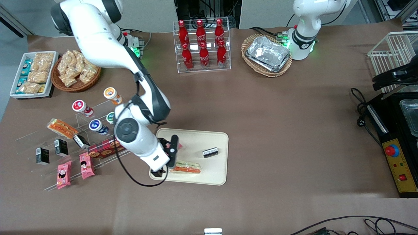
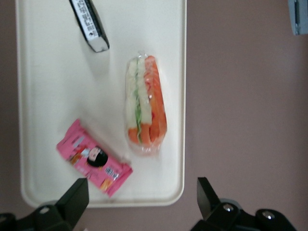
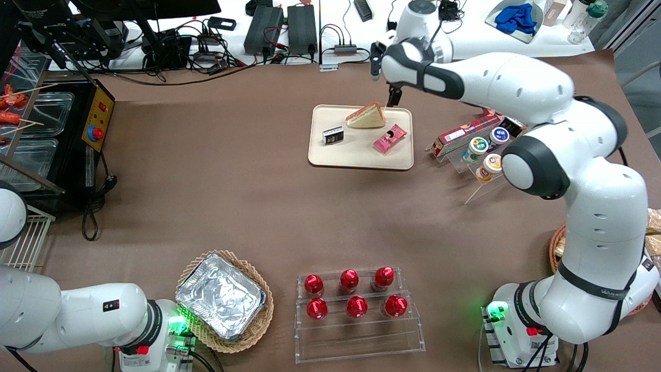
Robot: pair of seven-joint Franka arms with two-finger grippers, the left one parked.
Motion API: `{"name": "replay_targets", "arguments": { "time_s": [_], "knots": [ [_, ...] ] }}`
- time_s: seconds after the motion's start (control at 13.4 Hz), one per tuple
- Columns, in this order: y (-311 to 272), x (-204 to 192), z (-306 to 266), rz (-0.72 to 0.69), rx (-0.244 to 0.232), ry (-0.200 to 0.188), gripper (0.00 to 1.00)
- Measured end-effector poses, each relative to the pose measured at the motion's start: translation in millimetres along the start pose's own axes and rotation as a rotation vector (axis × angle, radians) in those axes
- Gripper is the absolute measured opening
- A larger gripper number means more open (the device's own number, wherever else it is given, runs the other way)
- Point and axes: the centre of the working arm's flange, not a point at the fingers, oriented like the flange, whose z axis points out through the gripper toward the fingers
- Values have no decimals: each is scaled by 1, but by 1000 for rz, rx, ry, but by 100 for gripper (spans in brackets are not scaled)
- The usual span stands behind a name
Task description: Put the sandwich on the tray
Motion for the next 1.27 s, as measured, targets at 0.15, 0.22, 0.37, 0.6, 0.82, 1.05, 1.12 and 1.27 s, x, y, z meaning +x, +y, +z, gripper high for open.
{"name": "replay_targets", "arguments": {
  "time_s": [0.15, 0.22, 0.37, 0.6, 0.82, 1.05, 1.12, 1.27],
  "knots": [
    [5, -17, -26, 24, 18, -6, 100],
    [5, -24, -38, 31, 27, -8, 100],
    [5, -34, -61, 44, 44, -13, 100],
    [15, -69, -79, 94, 62, -22, 100],
    [26, -101, -98, 142, 56, -16, 100],
    [33, -130, -117, 185, 49, -11, 100],
    [36, -140, -122, 200, 46, -8, 100],
    [38, -156, -129, 223, 49, -9, 100]
  ]
}}
